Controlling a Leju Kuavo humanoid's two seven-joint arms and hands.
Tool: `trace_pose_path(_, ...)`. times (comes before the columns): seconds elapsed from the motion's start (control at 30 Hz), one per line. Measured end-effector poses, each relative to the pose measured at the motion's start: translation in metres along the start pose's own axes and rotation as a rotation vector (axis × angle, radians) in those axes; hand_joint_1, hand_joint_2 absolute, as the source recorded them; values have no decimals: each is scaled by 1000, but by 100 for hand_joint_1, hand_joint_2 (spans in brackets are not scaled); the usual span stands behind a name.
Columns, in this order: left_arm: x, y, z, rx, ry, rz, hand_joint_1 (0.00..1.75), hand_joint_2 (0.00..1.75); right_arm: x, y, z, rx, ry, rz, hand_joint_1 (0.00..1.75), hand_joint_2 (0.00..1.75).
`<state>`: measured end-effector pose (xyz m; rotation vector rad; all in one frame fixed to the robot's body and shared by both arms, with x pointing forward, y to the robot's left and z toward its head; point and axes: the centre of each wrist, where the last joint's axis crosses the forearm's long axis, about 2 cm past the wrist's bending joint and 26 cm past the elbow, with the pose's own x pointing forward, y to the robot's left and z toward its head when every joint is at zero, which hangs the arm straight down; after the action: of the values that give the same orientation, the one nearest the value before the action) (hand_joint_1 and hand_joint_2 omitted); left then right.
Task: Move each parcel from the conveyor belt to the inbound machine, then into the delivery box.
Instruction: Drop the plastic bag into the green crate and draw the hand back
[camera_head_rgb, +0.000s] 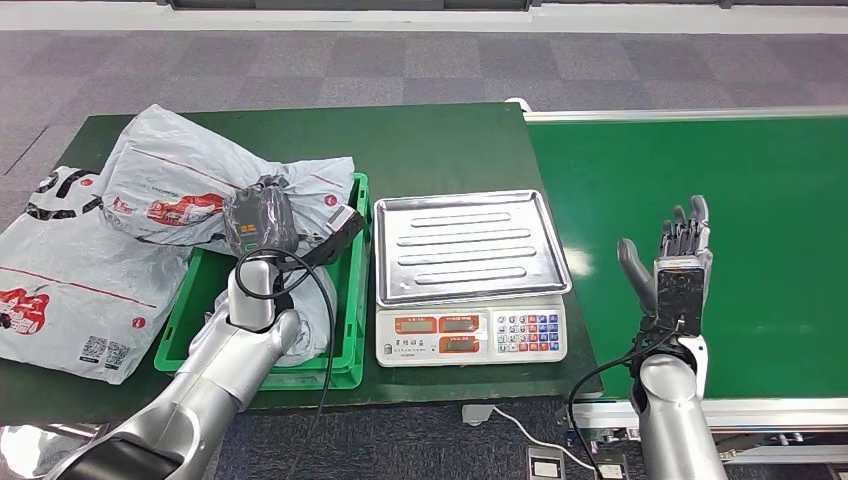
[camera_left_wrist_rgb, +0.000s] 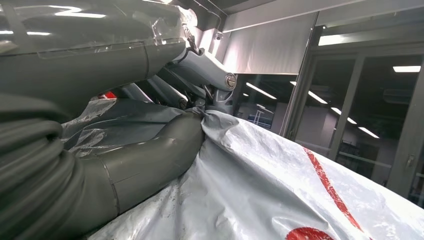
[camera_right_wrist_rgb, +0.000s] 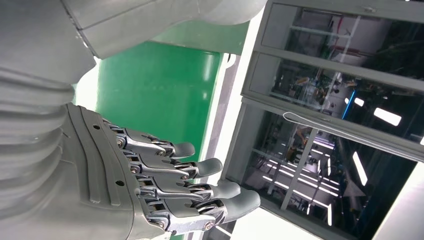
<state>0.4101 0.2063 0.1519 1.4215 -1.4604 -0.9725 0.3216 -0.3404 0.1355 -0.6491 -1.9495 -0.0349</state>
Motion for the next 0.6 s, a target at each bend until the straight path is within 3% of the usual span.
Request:
trace_pose_path(0.53, -1, 0, 0, 0, 1, -2, 175, 175, 0, 0, 0, 0, 0, 0, 0, 175)
trace_pose_path(0.6, -1, 0, 0, 0, 1, -2, 87, 175, 0, 0, 0, 0, 0, 0, 0, 175)
